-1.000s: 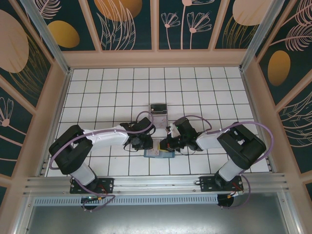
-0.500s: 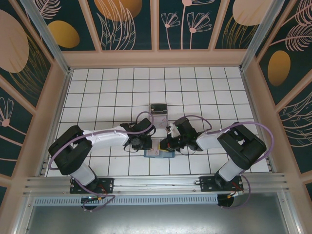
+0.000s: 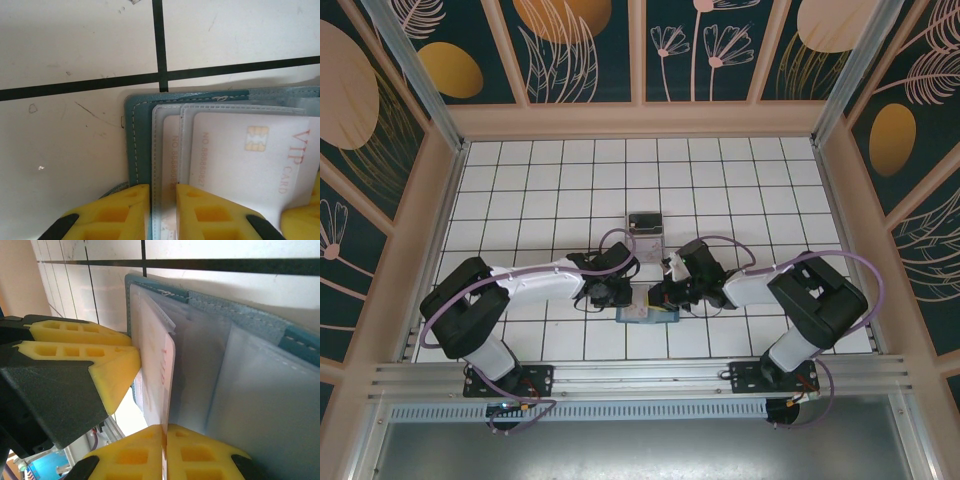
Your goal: Take the credit cards out of the card holder
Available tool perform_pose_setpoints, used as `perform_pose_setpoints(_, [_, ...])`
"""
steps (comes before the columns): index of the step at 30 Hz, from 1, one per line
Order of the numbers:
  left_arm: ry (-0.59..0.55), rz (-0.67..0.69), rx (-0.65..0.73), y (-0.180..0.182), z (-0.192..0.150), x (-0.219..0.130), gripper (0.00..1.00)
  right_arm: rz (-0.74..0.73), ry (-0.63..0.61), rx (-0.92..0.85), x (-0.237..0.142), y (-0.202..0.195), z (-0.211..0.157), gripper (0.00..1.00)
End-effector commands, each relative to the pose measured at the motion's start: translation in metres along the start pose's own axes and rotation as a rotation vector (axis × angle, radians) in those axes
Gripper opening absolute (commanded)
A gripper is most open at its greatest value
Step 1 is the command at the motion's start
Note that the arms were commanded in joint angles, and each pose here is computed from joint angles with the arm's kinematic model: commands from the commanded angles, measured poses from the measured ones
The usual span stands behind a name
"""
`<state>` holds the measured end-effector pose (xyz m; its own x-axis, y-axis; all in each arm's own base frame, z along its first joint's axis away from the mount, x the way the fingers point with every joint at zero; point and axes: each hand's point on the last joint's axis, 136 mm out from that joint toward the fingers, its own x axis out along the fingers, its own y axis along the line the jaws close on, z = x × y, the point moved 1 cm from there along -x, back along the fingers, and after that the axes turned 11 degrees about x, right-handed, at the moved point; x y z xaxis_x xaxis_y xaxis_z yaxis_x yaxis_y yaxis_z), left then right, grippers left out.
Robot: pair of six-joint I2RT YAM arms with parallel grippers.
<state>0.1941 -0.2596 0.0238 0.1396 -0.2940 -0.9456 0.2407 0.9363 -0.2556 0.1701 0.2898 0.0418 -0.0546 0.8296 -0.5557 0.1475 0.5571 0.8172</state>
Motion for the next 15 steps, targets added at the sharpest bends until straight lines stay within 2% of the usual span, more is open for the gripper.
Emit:
perform_pose_setpoints(1, [0.156, 0.179, 0.012, 0.0449, -0.0435, 0.0198, 0.20, -0.008, -0.032, -0.002, -0.0060, -0.0017, 0.0047, 0.11])
perform_pose_setpoints(15, [0.166, 0.188, 0.012, 0.0467, -0.0455, 0.0206, 0.20, -0.027, -0.055, 0.008, -0.0150, -0.0074, 0.0027, 0.04])
